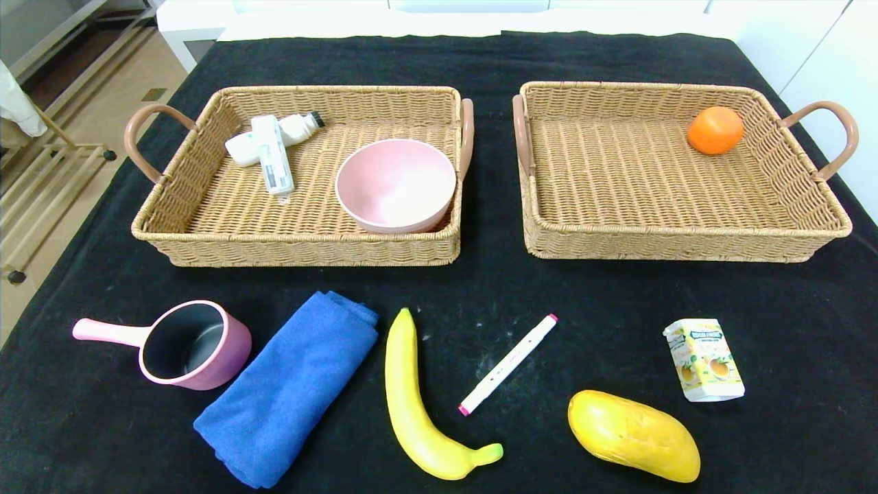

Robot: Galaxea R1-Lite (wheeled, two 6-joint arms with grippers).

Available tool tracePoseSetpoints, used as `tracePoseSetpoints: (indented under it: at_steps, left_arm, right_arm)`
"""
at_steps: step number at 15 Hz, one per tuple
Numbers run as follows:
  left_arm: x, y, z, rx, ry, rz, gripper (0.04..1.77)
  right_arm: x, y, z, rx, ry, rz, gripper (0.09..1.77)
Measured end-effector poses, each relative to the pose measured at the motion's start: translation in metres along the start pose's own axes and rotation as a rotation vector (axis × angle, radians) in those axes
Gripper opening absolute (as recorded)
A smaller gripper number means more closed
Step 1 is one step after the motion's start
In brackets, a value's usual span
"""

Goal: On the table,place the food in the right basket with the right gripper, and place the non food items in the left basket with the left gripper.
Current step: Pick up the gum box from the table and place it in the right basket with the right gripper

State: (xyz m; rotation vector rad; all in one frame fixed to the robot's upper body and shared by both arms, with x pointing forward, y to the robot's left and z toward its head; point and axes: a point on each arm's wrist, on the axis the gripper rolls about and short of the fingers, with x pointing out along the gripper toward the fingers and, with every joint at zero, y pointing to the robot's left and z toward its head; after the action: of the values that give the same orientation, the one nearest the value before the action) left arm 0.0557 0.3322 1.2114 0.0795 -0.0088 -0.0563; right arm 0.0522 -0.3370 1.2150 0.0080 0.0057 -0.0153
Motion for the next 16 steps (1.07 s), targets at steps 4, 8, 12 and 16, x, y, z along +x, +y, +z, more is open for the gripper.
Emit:
tracePoseSetpoints:
  at_steps: [4,8,12,16]
  left_arm:
    - [-0.004,0.003,0.046,0.006,-0.031,-0.011,1.72]
    - [0.007,0.009,0.103,0.011,-0.043,-0.025,1.72]
    - [0.036,0.013,0.147,0.013,-0.001,-0.033,1.72]
    - [0.078,0.016,0.174,0.007,0.078,-0.086,1.72]
  right_arm:
    - [-0.004,0.000,0.047,0.000,-0.021,0.000,1.71]
    - [0.014,0.001,0.105,0.001,0.009,0.000,1.71]
    - [0.052,0.002,0.155,0.001,0.064,0.007,1.71]
    - [0.104,0.004,0.179,0.003,0.172,0.020,1.71]
